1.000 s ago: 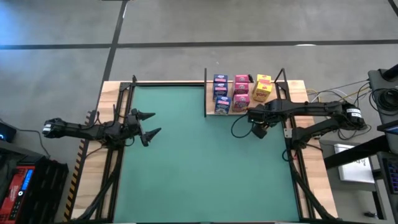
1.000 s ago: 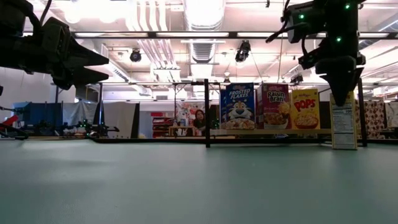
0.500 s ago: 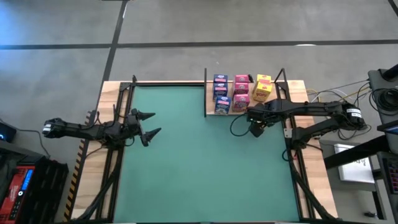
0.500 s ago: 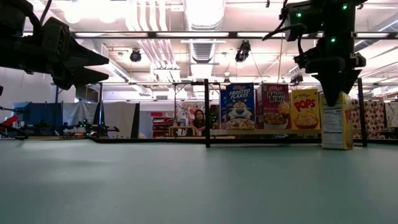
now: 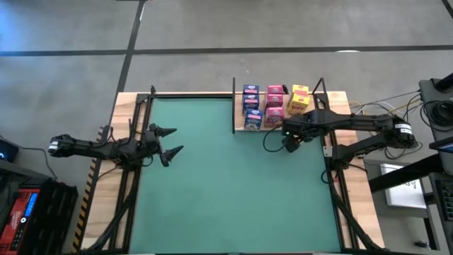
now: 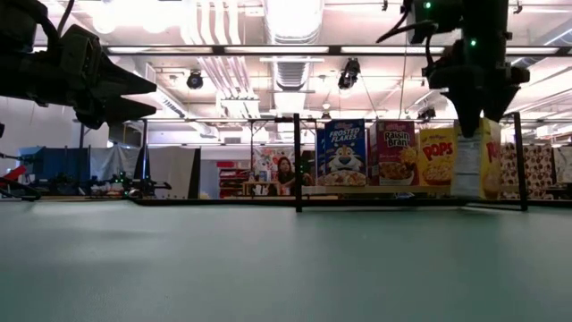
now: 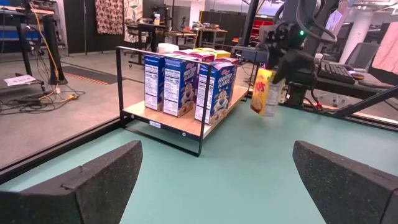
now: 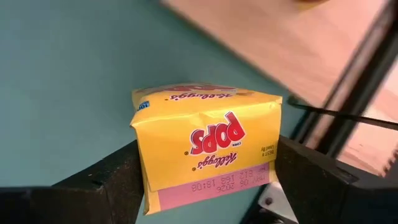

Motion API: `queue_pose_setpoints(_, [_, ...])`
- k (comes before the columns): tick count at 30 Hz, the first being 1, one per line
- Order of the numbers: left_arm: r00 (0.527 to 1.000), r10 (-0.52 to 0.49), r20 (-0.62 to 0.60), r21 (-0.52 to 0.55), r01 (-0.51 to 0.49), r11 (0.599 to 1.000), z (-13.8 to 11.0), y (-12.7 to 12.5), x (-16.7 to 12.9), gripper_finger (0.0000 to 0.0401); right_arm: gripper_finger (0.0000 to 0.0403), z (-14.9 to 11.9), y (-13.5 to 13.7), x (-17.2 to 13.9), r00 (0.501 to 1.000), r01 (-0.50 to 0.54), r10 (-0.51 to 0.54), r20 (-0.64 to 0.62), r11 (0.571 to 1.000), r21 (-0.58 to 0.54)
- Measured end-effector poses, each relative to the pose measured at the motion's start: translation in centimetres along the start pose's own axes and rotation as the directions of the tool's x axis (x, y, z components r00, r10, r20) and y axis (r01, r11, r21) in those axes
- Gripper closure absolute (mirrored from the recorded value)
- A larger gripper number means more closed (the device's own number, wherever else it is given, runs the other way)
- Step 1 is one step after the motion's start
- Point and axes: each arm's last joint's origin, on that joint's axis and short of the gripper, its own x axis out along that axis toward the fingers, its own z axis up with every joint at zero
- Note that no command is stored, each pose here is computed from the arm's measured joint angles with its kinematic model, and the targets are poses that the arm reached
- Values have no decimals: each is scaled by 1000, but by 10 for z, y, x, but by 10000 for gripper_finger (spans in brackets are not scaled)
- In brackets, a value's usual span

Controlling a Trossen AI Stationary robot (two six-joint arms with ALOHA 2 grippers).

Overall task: Stack cereal on shelf
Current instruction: Put the yellow cereal box onto the shelf

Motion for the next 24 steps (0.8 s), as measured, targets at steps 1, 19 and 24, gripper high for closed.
queue_pose_setpoints(1, [1000, 0, 0, 0, 0, 1000, 0, 0, 0, 2, 103, 1, -1, -3, 1000, 12, -12, 10, 1000, 13])
queue_pose_setpoints(19, [1000, 0, 0, 0, 0, 1000, 0, 0, 0, 2, 106, 11, -18, -41, 968, 117, -195, 159, 909, 399])
queue_pose_setpoints(24, [1000, 0, 0, 0, 0, 1000, 0, 0, 0, 2, 106, 16, -19, -33, 959, 161, -242, 150, 895, 416])
